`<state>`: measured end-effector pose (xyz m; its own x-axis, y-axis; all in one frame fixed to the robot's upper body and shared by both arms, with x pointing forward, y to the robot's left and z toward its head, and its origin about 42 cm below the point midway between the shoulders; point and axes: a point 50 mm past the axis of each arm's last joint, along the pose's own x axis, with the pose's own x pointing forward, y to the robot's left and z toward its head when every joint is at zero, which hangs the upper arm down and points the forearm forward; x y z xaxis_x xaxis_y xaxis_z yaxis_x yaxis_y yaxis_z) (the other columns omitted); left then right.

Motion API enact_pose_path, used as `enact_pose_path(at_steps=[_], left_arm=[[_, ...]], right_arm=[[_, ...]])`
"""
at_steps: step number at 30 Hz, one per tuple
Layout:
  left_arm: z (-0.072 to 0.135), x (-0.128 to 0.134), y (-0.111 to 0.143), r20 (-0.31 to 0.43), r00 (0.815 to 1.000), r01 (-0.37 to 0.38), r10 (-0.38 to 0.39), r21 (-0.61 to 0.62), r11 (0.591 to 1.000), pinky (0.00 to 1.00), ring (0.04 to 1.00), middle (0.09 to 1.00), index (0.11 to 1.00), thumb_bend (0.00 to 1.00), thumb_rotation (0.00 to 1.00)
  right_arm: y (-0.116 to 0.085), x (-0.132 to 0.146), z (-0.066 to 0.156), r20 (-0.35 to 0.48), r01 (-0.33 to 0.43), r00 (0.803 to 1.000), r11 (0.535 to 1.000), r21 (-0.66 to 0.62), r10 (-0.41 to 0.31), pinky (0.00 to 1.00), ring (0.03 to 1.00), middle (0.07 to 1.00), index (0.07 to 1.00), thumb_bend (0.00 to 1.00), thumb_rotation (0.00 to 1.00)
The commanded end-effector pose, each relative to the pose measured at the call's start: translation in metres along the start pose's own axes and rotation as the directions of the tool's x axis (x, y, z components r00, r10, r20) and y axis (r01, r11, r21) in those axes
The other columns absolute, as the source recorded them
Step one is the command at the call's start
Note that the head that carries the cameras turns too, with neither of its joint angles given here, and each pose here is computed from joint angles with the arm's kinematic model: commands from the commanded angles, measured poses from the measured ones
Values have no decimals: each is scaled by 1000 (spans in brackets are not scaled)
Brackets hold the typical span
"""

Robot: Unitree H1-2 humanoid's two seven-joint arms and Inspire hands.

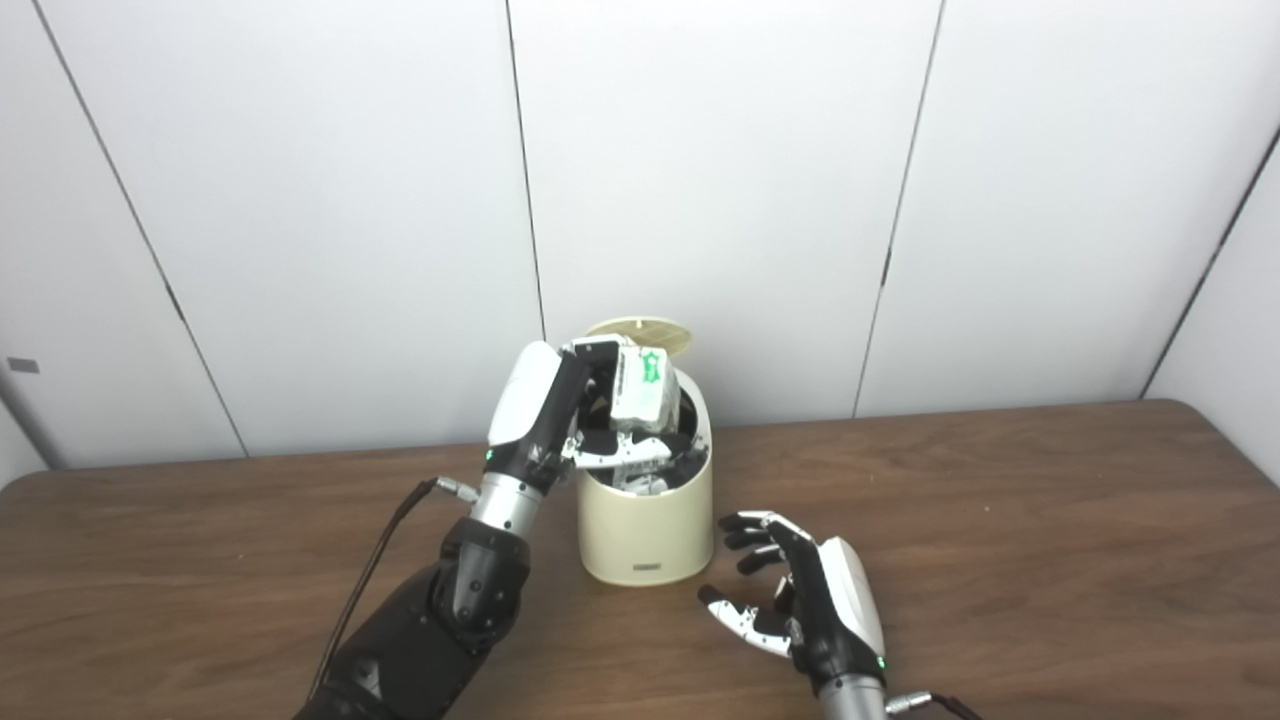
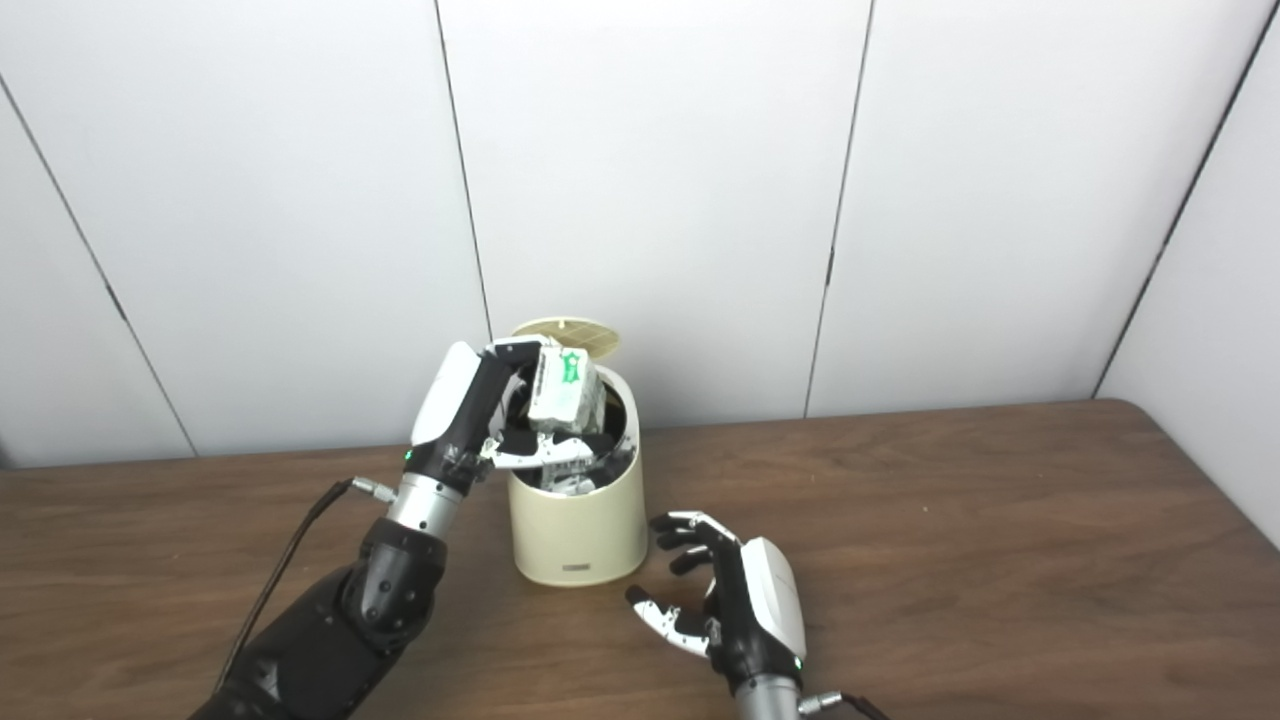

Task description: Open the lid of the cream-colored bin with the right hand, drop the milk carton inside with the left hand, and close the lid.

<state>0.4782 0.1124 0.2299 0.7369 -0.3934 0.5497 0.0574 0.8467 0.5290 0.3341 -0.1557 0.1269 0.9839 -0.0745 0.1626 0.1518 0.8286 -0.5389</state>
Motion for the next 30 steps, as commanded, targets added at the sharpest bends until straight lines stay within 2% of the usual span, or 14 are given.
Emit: enact_pose_path(at_steps=[1,3,8,11,17,23,28,30], left_arm=[[13,18,16,57,998,-22,23,-19,1000,472,505,524,534,921,230],[12,18,17,52,999,-15,17,-23,1000,469,504,530,544,988,302],[10,17,17,47,999,-9,10,-21,1000,463,502,533,544,1000,378],[9,16,17,42,999,-6,7,-24,1000,483,509,533,548,1000,424],[9,16,18,39,999,-5,6,-29,1000,492,522,544,551,1000,394],[9,15,18,43,999,-7,7,-15,1000,482,521,544,549,1000,357],[9,15,19,46,999,-7,7,-6,1000,482,524,546,550,1000,374],[9,15,19,44,999,-6,7,-9,1000,487,531,551,554,1000,377]], right_arm=[[12,-14,-10,-66,-75,995,997,-10,74,465,597,669,679,338,0],[12,-14,-10,-63,-77,995,997,-14,76,456,588,665,677,337,0],[11,-15,-10,-60,-78,995,997,-18,77,449,578,652,677,338,0],[12,-15,-10,-57,-81,995,996,-26,79,482,611,677,677,338,0],[12,-15,-11,-54,-78,996,997,-29,76,443,572,647,674,340,0],[11,-15,-10,-60,-81,995,996,-23,80,449,583,662,675,340,0],[11,-15,-10,-60,-85,995,996,-30,83,471,605,674,676,335,11],[11,-16,-10,-61,-85,995,996,-29,83,447,584,666,676,335,12]])
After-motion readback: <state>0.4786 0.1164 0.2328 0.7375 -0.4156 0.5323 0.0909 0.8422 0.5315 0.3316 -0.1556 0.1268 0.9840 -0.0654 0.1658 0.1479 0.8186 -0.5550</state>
